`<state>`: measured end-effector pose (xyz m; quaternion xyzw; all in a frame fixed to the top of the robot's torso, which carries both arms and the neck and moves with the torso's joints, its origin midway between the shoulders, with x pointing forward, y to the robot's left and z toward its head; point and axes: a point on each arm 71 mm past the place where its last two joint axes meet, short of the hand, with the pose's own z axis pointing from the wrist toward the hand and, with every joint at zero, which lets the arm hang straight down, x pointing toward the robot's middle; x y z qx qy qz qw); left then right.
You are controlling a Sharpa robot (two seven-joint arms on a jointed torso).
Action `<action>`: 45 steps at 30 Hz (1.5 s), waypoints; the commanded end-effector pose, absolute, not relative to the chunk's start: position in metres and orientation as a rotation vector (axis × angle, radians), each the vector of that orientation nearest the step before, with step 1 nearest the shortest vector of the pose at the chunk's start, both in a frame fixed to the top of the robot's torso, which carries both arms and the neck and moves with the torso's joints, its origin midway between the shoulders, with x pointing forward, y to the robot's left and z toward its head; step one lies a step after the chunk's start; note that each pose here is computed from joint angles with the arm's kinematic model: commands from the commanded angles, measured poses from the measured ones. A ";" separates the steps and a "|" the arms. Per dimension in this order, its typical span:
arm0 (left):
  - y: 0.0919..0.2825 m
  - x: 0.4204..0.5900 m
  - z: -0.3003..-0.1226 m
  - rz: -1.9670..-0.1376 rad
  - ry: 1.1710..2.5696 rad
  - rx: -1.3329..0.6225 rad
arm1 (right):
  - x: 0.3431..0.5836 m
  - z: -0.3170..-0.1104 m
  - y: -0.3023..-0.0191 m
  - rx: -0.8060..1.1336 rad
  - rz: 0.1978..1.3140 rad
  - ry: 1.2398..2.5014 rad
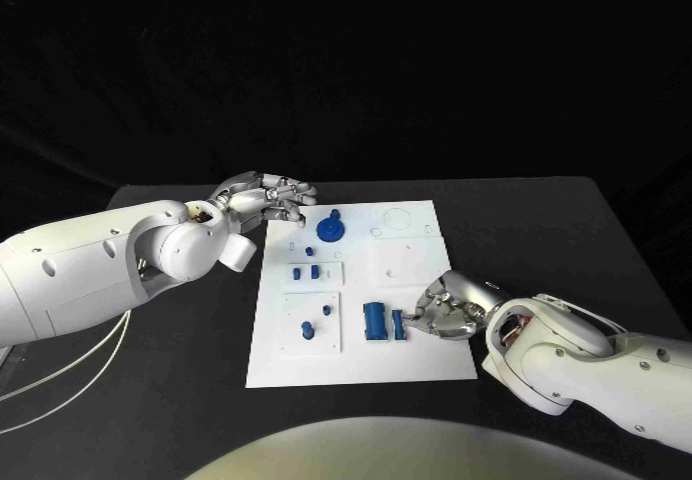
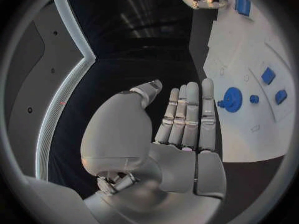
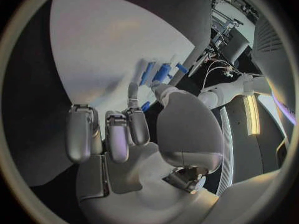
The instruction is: Assemble the parts on the task board
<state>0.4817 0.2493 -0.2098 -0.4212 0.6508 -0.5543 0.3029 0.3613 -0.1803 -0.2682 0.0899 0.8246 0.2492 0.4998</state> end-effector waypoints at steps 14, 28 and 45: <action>0.244 0.501 -0.233 -1.452 1.480 -1.217 | 0.484 -0.251 -0.231 0.860 1.069 1.609; 0.243 0.519 -0.261 -1.384 1.441 -1.271 | 0.529 -0.257 -0.246 0.896 1.017 1.515; 0.205 0.480 -0.237 -1.273 1.277 -1.231 | 0.474 -0.231 -0.200 1.158 1.209 1.259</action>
